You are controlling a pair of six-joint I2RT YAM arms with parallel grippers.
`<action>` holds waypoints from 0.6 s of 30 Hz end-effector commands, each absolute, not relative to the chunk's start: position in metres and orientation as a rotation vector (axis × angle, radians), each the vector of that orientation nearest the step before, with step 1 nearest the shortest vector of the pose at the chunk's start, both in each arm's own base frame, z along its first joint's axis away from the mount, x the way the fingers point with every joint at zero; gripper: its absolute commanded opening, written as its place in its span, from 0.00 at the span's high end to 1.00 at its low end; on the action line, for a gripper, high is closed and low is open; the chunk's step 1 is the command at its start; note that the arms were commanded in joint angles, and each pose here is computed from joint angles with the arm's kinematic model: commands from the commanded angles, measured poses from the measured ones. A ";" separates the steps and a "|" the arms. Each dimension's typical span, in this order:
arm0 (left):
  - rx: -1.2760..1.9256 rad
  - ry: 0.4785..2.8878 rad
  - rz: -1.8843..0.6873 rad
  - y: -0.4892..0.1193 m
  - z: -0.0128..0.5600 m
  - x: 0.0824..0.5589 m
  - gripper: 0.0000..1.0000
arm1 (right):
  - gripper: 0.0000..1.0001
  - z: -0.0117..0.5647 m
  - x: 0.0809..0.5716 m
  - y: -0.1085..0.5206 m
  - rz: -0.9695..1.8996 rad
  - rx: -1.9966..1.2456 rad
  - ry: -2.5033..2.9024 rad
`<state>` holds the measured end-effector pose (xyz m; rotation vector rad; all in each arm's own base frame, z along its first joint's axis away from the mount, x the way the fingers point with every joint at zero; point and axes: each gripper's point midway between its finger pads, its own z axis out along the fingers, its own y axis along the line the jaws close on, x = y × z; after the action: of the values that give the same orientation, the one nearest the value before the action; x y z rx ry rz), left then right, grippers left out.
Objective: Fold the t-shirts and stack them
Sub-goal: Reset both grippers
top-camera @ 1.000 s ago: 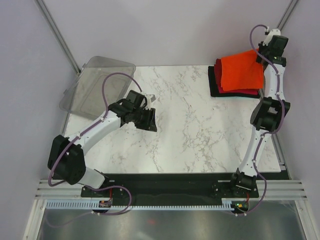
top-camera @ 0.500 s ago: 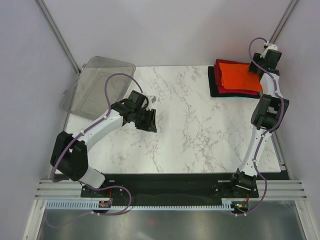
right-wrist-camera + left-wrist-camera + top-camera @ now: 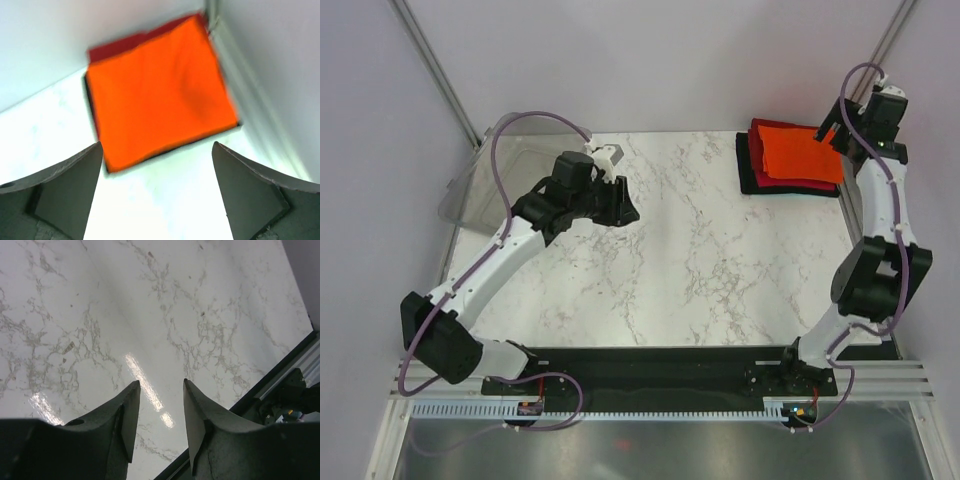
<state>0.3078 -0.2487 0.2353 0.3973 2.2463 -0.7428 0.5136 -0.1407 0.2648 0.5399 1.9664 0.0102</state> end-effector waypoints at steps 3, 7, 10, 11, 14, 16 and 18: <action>0.371 2.087 -0.852 -0.252 0.289 0.300 0.49 | 0.02 0.267 0.410 -0.010 0.291 0.441 2.154; 0.366 2.070 -0.850 -0.243 0.290 0.287 0.00 | 0.02 0.275 0.349 0.044 0.486 0.343 2.143; 0.373 2.055 -0.869 -0.238 0.293 0.273 0.00 | 0.02 0.280 0.313 0.067 0.631 0.290 2.135; 0.375 2.054 -0.875 -0.236 0.292 0.269 0.00 | 0.02 0.272 0.304 0.076 0.695 0.272 2.143; 0.380 2.026 -0.886 -0.229 0.295 0.255 0.00 | 0.02 0.278 0.289 0.086 0.779 0.280 2.093; 0.363 2.002 -0.892 -0.223 0.299 0.247 0.00 | 0.02 0.285 0.279 0.094 0.837 0.270 2.057; 0.324 1.978 -0.910 -0.221 0.303 0.244 0.00 | 0.02 0.289 0.277 0.091 0.818 0.268 2.042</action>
<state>0.2507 -0.2224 0.2859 0.3715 2.0469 -0.8536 0.2802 0.0802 0.2756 0.2763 2.0877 0.7254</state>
